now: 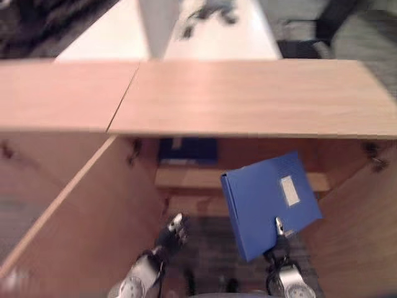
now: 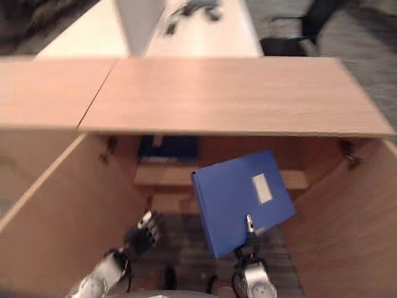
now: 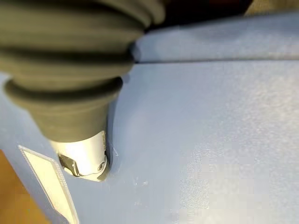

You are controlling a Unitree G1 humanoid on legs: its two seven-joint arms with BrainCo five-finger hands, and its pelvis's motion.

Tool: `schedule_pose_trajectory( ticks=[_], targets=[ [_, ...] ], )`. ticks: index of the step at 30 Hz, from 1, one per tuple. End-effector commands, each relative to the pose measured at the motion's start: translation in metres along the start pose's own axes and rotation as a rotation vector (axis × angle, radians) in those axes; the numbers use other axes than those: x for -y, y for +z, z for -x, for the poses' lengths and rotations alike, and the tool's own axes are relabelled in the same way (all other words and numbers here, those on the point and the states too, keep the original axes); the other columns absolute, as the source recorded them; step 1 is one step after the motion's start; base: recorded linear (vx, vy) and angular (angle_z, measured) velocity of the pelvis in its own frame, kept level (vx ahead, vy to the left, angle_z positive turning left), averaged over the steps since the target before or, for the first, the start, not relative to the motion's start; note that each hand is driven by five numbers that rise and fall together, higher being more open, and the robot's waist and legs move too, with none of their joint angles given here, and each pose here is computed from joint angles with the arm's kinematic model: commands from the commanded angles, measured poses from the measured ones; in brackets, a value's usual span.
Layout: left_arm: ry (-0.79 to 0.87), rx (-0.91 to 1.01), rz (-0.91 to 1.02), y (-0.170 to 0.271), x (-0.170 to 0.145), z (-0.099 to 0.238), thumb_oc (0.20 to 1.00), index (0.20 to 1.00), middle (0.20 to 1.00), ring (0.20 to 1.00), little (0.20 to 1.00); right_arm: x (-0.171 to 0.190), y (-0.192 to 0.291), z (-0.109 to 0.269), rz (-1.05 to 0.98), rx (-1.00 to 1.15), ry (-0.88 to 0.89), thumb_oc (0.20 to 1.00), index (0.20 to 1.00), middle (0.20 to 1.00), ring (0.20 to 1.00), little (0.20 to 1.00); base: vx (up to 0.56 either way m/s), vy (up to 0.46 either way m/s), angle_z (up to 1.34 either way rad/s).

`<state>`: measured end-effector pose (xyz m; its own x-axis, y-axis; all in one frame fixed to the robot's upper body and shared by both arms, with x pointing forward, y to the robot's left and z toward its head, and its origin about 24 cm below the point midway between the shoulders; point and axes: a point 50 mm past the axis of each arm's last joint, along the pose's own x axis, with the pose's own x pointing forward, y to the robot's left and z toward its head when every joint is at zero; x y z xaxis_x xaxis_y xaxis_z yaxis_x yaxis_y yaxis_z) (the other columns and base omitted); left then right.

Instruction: Put the empty folder in the office cabinet

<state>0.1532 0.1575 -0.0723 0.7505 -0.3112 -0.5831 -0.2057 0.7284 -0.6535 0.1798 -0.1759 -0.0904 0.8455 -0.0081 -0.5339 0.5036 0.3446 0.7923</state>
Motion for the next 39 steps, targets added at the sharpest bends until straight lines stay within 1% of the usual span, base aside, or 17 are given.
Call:
schedule_pose_trajectory(
  ticks=[1, 5, 12, 15, 16, 21, 22, 24, 25, 27, 28, 29, 33, 34, 37, 39],
  targets=[
    [-0.050, 0.065, 0.019, 0.013, 0.006, 0.004, 1.000, 1.000, 1.000, 1.000, 1.000, -0.035, 0.010, -0.006, 0.005, 0.055, 0.171, 0.200, 0.200, 0.200, 0.200, 0.200, 0.08, 0.083, -0.26],
    [-0.040, 0.064, -0.002, 0.013, 0.003, 0.005, 1.000, 1.000, 1.000, 1.000, 1.000, -0.028, 0.005, -0.005, -0.018, 0.050, 0.140, 0.200, 0.200, 0.200, 0.200, 0.200, 0.17, 0.176, -0.67],
    [-0.006, 0.078, -0.030, 0.014, -0.004, 0.012, 1.000, 1.000, 1.000, 1.000, 1.000, -0.031, 0.000, -0.008, -0.012, 0.035, 0.140, 0.200, 0.200, 0.200, 0.200, 0.200, 0.15, 0.258, -0.12],
    [0.009, 0.076, -0.027, 0.015, -0.008, 0.016, 1.000, 1.000, 1.000, 1.000, 1.000, -0.041, -0.004, -0.008, -0.004, 0.018, 0.178, 0.200, 0.200, 0.200, 0.200, 0.200, 0.05, 0.193, -0.14],
    [0.002, 0.070, -0.032, 0.016, -0.008, 0.019, 1.000, 1.000, 1.000, 1.000, 1.000, -0.048, -0.005, -0.008, -0.021, 0.015, 0.211, 0.200, 0.200, 0.200, 0.200, 0.200, 0.10, 0.002, 0.01],
    [-0.019, 0.031, -0.053, 0.011, -0.007, 0.022, 1.000, 1.000, 1.000, 1.000, 1.000, -0.063, 0.001, -0.005, -0.034, 0.047, 0.271, 0.200, 0.200, 0.200, 0.200, 0.200, 0.08, -0.085, 0.02],
    [-0.027, 0.029, -0.064, 0.012, -0.005, 0.022, 1.000, 1.000, 1.000, 1.000, 1.000, -0.067, 0.003, -0.005, -0.036, 0.060, 0.285, 0.200, 0.200, 0.200, 0.200, 0.200, 0.09, -0.173, -0.08],
    [-0.084, 0.039, -0.111, 0.018, 0.006, 0.018, 1.000, 1.000, 1.000, 1.000, 1.000, -0.089, 0.017, -0.006, 0.007, 0.129, 0.355, 0.200, 0.200, 0.200, 0.200, 0.200, 0.07, -0.208, 0.00],
    [-0.084, 0.040, -0.112, 0.018, 0.006, 0.018, 1.000, 1.000, 1.000, 1.000, 1.000, -0.090, 0.017, -0.006, 0.006, 0.130, 0.355, 0.200, 0.200, 0.200, 0.200, 0.200, -0.10, -0.252, 0.35],
    [-0.138, 0.066, -0.154, 0.027, 0.020, 0.013, 1.000, 1.000, 1.000, 1.000, 1.000, -0.117, 0.038, -0.005, 0.043, 0.223, 0.447, 0.200, 0.200, 0.200, 0.200, 0.200, -0.20, -0.229, 0.47],
    [-0.140, 0.068, -0.155, 0.027, 0.021, 0.012, 1.000, 1.000, 1.000, 1.000, 1.000, -0.118, 0.038, -0.005, 0.043, 0.225, 0.448, 0.200, 0.200, 0.200, 0.200, 0.200, -0.21, -0.191, 0.56],
    [-0.184, 0.087, -0.183, 0.031, 0.034, 0.008, 1.000, 1.000, 1.000, 1.000, 1.000, -0.140, 0.052, -0.007, 0.046, 0.296, 0.510, 0.200, 0.200, 0.200, 0.200, 0.200, -0.18, -0.170, 0.57],
    [-0.250, 0.106, -0.214, 0.035, 0.053, -0.001, 1.000, 1.000, 1.000, 1.000, 1.000, -0.178, 0.078, 0.000, 0.031, 0.414, 0.638, 0.200, 0.200, 0.200, 0.200, 0.200, -0.13, -0.145, 0.46],
    [-0.252, 0.107, -0.214, 0.035, 0.054, -0.001, 1.000, 1.000, 1.000, 1.000, 1.000, -0.179, 0.078, 0.000, 0.032, 0.416, 0.639, 0.200, 0.200, 0.200, 0.200, 0.200, -0.07, -0.105, 0.24],
    [-0.307, 0.087, -0.260, 0.034, 0.064, -0.005, 1.000, 1.000, 1.000, 1.000, 1.000, -0.199, 0.093, 0.009, 0.056, 0.486, 0.715, 0.200, 0.200, 0.200, 0.200, 0.200, -0.05, -0.098, 0.11],
    [-0.316, 0.086, -0.270, 0.035, 0.065, -0.005, 1.000, 1.000, 1.000, 1.000, 1.000, -0.203, 0.096, 0.010, 0.069, 0.496, 0.730, 0.200, 0.200, 0.200, 0.200, 0.200, -0.02, -0.047, 0.13]
  ],
)
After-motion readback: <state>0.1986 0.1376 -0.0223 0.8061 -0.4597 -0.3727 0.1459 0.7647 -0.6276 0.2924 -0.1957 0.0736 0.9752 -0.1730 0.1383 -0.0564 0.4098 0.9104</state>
